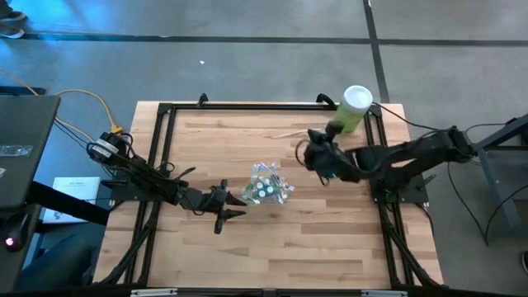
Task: Pick & Place toothbrushing station
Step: Put the orange toothbrush into the left side of the transparent organizer
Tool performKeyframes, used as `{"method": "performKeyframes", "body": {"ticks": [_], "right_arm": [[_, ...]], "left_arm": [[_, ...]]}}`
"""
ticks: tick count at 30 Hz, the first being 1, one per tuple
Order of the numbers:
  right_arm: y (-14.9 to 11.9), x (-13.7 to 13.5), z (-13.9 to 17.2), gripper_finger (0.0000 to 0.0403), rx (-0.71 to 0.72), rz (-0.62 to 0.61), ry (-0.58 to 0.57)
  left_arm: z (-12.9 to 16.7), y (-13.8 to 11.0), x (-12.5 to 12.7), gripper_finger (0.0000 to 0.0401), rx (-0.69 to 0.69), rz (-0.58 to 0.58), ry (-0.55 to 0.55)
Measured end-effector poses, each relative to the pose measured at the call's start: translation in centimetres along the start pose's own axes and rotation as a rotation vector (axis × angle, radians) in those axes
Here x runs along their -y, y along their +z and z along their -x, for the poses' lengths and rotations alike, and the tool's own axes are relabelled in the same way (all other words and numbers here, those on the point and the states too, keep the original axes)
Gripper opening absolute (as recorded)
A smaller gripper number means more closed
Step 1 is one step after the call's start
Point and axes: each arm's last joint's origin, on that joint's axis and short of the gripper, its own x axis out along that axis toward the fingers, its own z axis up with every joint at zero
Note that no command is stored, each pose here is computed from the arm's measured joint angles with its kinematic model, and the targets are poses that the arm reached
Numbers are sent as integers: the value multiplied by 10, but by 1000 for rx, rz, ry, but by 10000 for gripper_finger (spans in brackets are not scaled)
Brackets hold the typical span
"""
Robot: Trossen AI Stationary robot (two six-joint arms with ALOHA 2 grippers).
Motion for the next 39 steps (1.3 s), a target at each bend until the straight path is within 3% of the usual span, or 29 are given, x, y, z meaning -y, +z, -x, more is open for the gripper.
{"method": "performKeyframes", "body": {"ticks": [7,11,16,39], "right_arm": [[19,-26,56,3,188,230,-24],[26,-45,77,3,209,393,-113],[27,-60,95,3,257,463,-112],[37,-116,55,3,207,606,-86]], "left_arm": [[6,5,11,129,33,16,-55],[11,8,20,129,43,20,-95],[15,10,26,129,49,12,-123],[15,10,26,129,48,11,-121]]}}
